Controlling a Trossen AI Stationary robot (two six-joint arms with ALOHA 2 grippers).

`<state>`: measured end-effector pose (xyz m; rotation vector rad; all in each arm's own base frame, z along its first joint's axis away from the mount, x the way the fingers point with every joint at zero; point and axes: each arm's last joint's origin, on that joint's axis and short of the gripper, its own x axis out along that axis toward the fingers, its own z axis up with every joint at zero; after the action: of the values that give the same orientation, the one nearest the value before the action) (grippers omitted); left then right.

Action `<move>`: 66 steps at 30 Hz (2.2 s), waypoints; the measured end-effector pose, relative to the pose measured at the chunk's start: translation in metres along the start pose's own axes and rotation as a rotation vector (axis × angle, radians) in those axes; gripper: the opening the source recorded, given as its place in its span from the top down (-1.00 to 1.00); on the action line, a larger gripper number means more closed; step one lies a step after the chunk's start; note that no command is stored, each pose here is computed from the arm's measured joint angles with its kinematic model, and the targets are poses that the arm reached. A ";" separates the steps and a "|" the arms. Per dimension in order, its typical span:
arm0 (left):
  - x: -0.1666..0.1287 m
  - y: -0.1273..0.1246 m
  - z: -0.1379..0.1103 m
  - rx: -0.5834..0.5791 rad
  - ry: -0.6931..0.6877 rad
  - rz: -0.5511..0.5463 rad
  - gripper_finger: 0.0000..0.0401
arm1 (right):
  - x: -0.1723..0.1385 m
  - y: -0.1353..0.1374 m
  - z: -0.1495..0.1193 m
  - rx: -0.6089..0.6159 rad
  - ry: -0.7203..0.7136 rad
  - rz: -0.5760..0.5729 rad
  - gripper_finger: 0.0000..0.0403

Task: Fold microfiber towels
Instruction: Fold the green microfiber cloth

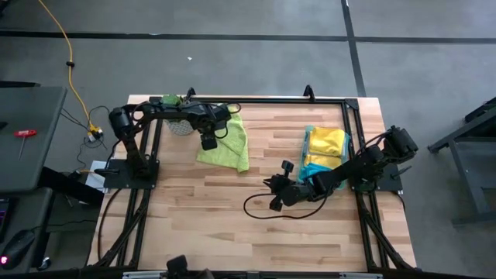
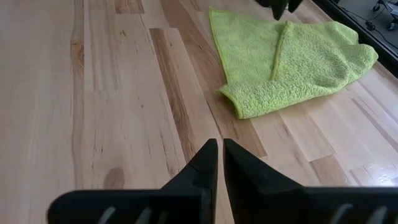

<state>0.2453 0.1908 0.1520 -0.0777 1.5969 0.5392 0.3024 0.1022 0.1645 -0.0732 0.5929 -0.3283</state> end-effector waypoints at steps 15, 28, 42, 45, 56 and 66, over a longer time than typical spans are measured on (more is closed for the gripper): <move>0.004 0.007 0.004 -0.041 -0.074 -0.009 0.33 | 0.000 0.000 0.000 0.023 0.000 0.000 0.91; 0.005 0.007 0.001 0.030 -0.038 -0.001 0.34 | 0.000 0.000 0.000 0.023 0.000 0.000 0.91; 0.016 0.009 0.001 0.074 -0.009 -0.041 0.34 | 0.000 0.001 0.000 0.023 0.009 0.029 0.91; 0.022 0.009 0.003 0.103 0.005 -0.040 0.34 | 0.000 0.001 0.000 0.023 0.010 0.032 0.91; 0.008 0.013 0.005 0.106 -0.069 -0.032 0.34 | 0.000 0.001 0.000 0.024 0.009 0.032 0.91; 0.010 0.012 0.004 0.105 -0.059 -0.047 0.34 | 0.000 0.001 0.000 0.024 0.009 0.032 0.91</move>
<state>0.2437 0.2055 0.1459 -0.0203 1.5595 0.4172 0.3026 0.1031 0.1642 -0.0395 0.5985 -0.3043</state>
